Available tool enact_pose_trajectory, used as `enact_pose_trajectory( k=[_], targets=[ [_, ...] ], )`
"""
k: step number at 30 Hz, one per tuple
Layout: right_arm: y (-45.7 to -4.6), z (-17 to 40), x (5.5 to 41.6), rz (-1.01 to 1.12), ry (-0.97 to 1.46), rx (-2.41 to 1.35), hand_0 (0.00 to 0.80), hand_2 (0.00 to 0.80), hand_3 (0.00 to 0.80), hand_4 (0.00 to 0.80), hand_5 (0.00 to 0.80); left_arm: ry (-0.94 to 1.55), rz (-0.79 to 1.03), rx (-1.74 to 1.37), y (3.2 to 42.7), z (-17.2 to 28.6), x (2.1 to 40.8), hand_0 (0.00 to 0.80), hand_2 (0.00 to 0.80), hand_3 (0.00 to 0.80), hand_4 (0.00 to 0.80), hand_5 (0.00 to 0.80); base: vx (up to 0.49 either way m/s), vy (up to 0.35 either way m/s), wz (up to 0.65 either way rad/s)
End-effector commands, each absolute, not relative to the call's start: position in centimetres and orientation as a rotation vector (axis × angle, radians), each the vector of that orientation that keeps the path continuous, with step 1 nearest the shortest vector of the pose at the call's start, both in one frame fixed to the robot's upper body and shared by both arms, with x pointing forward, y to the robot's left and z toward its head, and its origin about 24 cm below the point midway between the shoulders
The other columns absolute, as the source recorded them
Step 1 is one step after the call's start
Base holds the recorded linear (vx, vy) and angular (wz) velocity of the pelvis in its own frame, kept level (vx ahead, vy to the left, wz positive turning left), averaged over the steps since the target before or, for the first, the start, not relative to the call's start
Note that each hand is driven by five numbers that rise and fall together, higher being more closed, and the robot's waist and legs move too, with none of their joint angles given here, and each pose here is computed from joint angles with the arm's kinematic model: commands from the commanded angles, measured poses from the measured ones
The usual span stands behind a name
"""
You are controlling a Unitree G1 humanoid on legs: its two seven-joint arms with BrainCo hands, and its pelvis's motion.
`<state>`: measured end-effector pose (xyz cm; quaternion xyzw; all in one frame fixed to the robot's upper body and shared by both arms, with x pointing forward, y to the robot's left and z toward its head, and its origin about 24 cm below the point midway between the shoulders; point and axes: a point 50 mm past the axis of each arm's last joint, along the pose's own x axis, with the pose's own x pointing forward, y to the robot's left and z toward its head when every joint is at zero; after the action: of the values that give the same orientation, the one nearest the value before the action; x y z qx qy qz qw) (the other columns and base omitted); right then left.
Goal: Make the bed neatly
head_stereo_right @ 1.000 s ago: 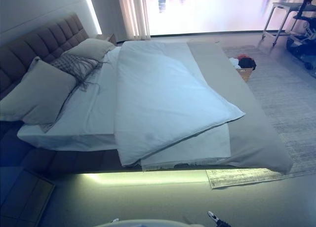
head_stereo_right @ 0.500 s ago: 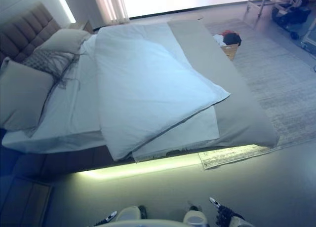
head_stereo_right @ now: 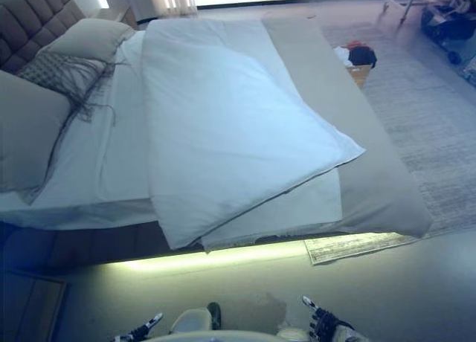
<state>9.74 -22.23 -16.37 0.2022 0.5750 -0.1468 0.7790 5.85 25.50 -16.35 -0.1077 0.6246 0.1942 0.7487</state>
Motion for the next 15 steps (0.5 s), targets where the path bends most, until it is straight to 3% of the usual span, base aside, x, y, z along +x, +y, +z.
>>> enact_pose_trajectory(
  k=[1,9,15],
  targets=[
    [-23.5,-15.8,10.8,-0.32,1.183,0.433,0.0,0.0,0.0,0.0,0.0,1.377,0.372,-0.175,25.7,-16.3,5.4,0.0,0.0,0.0,0.0,0.0,0.21,0.245,0.07],
    [-24.9,-15.7,9.8,-0.442,1.158,0.462,0.0,0.0,0.0,0.0,0.0,1.41,0.304,-0.124,26.0,-16.2,5.9,0.0,0.0,0.0,0.0,0.0,0.209,0.226,0.25],
    [-25.2,-15.5,10.1,-0.46,1.097,0.534,0.0,0.0,0.0,0.0,0.0,1.374,0.337,-0.116,26.5,-15.9,6.8,0.0,0.0,0.0,0.0,0.0,0.262,-0.165,0.22]
  ],
)
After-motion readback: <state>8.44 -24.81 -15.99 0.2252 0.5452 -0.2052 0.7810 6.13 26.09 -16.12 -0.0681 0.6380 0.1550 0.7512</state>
